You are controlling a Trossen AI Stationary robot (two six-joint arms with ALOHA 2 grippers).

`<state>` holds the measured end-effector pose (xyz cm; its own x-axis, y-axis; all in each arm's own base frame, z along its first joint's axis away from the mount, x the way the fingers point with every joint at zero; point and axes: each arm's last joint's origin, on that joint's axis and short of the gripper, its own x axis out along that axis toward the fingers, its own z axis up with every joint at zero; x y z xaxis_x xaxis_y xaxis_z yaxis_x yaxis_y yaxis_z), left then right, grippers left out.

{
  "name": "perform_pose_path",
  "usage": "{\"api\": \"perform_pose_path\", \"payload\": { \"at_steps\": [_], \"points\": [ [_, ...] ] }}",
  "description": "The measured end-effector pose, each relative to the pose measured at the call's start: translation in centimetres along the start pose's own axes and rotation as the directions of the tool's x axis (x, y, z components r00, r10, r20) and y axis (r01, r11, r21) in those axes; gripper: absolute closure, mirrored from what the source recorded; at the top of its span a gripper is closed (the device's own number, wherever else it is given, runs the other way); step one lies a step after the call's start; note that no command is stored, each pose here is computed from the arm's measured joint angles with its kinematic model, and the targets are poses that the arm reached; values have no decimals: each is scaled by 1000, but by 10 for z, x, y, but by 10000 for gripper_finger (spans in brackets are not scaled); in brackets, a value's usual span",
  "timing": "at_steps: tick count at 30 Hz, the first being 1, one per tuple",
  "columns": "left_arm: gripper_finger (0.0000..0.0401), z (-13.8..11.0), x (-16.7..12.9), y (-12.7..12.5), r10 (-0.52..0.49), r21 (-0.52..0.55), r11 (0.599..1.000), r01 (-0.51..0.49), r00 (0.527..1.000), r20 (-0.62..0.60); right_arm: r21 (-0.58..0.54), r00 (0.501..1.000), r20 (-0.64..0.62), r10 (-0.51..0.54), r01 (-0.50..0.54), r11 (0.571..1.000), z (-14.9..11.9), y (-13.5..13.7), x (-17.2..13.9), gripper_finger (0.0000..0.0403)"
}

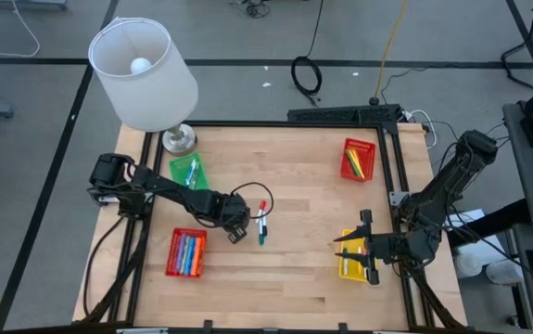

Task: Pick & Place Markers
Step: Put the black highlighter pen into the yellow basket

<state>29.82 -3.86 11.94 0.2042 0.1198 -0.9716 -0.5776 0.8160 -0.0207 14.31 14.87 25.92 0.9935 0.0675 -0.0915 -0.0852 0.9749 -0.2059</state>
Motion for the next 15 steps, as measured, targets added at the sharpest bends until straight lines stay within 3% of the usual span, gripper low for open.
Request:
{"api": "perform_pose_path", "payload": {
  "at_steps": [4, 7, 10, 12, 15],
  "points": [
    [370, 0, -13, -5, -16, 113, 994, 4, 994, 110, -3, 1000, -4, -15, 15, 1000, -1, -1, 3, 259],
    [370, 4, -33, -19, -114, 247, 968, 45, 956, 271, 9, 998, 0, -64, 63, 998, -9, -5, 13, 259],
    [370, 11, -65, -46, -334, 470, 878, 87, 815, 473, 4, 992, 6, -129, 129, 992, -18, -11, 26, 259],
    [370, 11, -75, -61, -439, 588, 807, 48, 714, 545, 4, 985, 9, -172, 172, 985, -21, -16, 34, 257],
    [370, 18, -89, -71, -539, 666, 746, -19, 571, 620, 21, 978, 9, -210, 209, 978, -25, -23, 45, 252]
  ]
}}
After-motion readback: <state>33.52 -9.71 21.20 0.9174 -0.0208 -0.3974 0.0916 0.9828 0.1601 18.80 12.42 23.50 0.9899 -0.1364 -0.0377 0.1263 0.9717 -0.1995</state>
